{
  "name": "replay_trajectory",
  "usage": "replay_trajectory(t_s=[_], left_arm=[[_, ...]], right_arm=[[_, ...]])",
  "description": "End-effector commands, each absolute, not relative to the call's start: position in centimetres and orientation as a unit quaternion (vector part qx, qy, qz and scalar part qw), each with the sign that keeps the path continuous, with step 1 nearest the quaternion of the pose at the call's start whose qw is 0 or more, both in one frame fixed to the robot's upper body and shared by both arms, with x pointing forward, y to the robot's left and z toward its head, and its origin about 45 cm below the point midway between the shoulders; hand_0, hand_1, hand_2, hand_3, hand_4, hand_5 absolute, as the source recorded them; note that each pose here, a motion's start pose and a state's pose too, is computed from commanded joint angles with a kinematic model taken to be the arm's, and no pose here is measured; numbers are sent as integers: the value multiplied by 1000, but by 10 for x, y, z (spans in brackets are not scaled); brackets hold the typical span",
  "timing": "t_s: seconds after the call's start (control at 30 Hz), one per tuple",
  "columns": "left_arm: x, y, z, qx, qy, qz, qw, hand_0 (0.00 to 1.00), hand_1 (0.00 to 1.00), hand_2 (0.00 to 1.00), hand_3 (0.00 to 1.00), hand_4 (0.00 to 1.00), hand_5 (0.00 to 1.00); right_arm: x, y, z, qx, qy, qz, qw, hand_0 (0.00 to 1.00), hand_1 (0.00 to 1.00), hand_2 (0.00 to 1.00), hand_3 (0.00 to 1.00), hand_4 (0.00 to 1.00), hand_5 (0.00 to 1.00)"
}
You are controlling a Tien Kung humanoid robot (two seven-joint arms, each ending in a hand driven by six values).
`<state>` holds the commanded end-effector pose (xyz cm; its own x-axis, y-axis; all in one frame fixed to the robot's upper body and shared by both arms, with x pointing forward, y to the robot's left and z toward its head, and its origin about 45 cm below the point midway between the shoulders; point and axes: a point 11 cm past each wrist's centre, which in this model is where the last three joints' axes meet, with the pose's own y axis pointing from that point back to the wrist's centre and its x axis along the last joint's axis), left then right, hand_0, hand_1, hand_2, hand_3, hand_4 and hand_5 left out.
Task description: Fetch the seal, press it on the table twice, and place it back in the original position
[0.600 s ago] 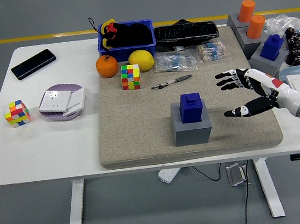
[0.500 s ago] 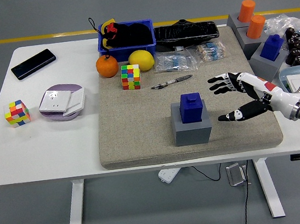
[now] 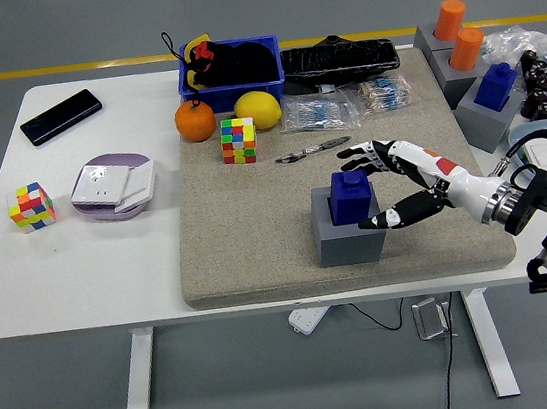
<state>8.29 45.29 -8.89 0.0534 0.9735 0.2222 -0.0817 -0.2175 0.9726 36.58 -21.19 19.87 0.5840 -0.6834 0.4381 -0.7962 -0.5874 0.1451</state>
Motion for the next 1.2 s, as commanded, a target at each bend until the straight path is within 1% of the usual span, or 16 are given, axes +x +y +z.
replay_trajectory(t_s=[0.3, 0.33, 0.5, 0.53, 0.7, 0.73, 1.1, 1.13, 1.2], left_arm=[[80, 454, -89, 551, 408, 553, 473, 746, 696, 684, 753, 682, 304], [80, 453, -89, 551, 408, 553, 473, 747, 697, 684, 753, 683, 305], [81, 452, -90, 550, 408, 553, 475, 747, 697, 684, 753, 683, 305], [81, 452, -90, 550, 408, 553, 475, 746, 697, 684, 753, 683, 306], [80, 451, -90, 549, 409, 553, 475, 746, 697, 684, 753, 683, 306], [80, 451, -90, 549, 409, 553, 475, 747, 697, 685, 753, 684, 306], [81, 449, -91, 547, 410, 554, 476, 747, 697, 684, 753, 684, 307], [81, 449, -91, 547, 410, 554, 475, 747, 696, 685, 753, 684, 307], [82, 448, -91, 546, 411, 554, 476, 747, 696, 685, 753, 684, 307]], right_arm=[[370, -206, 198, 873, -421, 180, 167, 841, 761, 760, 826, 998, 2], [370, -206, 198, 873, -421, 181, 167, 757, 673, 671, 747, 879, 2], [370, -206, 198, 871, -424, 184, 167, 757, 673, 671, 747, 879, 2], [370, -206, 197, 871, -423, 184, 167, 686, 555, 564, 674, 794, 2], [369, -205, 195, 872, -422, 181, 168, 686, 555, 564, 674, 794, 2], [368, -205, 195, 873, -422, 180, 168, 611, 495, 515, 619, 771, 2], [370, -202, 195, 872, -428, 175, 159, 597, 483, 508, 613, 765, 2], [370, -202, 195, 871, -430, 176, 159, 576, 457, 482, 569, 755, 2], [371, -202, 195, 870, -434, 176, 155, 576, 457, 482, 569, 755, 2]])
